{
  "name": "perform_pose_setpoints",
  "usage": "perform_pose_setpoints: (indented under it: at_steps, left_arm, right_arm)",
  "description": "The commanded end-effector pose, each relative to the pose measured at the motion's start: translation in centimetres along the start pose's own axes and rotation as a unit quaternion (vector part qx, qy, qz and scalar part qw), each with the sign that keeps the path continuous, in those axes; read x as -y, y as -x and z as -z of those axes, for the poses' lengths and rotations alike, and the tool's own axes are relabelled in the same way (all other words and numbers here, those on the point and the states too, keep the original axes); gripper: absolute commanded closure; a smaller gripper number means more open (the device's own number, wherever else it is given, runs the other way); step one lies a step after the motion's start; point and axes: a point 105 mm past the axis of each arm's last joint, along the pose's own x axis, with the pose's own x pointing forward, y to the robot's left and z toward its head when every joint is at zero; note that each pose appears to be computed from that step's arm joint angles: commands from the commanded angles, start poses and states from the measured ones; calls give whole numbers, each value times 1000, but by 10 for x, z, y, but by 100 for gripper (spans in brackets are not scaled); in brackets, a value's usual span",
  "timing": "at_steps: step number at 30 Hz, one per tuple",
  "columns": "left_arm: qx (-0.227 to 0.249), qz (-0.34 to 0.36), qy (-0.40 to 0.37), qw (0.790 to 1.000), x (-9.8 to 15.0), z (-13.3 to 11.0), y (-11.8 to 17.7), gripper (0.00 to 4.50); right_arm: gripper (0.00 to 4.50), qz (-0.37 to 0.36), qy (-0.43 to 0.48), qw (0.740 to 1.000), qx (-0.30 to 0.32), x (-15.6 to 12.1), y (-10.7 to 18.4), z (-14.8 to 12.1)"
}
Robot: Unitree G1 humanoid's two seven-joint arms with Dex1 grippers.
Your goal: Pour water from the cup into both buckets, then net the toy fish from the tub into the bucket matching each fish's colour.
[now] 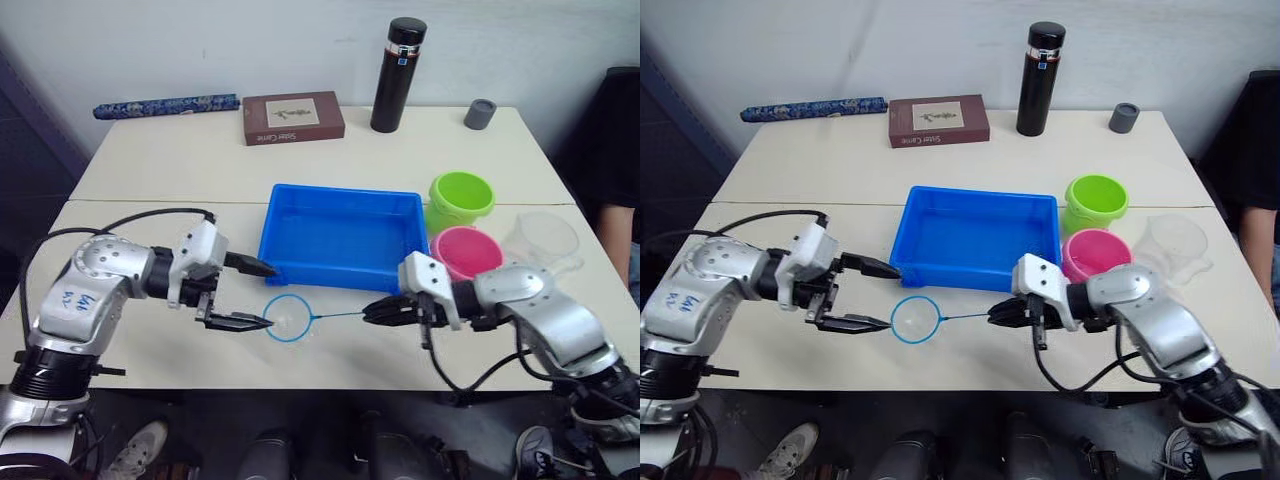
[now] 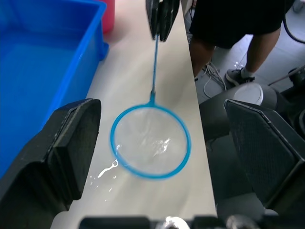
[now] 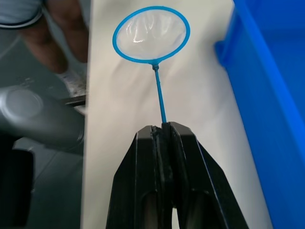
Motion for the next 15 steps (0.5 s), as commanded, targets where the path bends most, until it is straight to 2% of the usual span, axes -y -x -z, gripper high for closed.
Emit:
perform_pose_setpoints:
  at_steps: [1, 4, 10, 15]
  left_arm:
    - [-21, 6, -6, 1000, 1, 11, -2, 4]
    - [-37, 11, 1, 999, 1, 25, -7, 4]
    - [-43, 12, 9, 999, 4, 36, -12, 4]
    - [-50, -2, 21, 999, 4, 43, -13, 0]
  right_arm:
    - [450, 18, 23, 999, -13, 10, -7, 4]
    - [450, 15, 22, 999, -24, 13, -17, 14]
    - [450, 12, 24, 999, -22, 18, -25, 17]
    - [245, 8, 29, 999, -33, 19, -24, 19]
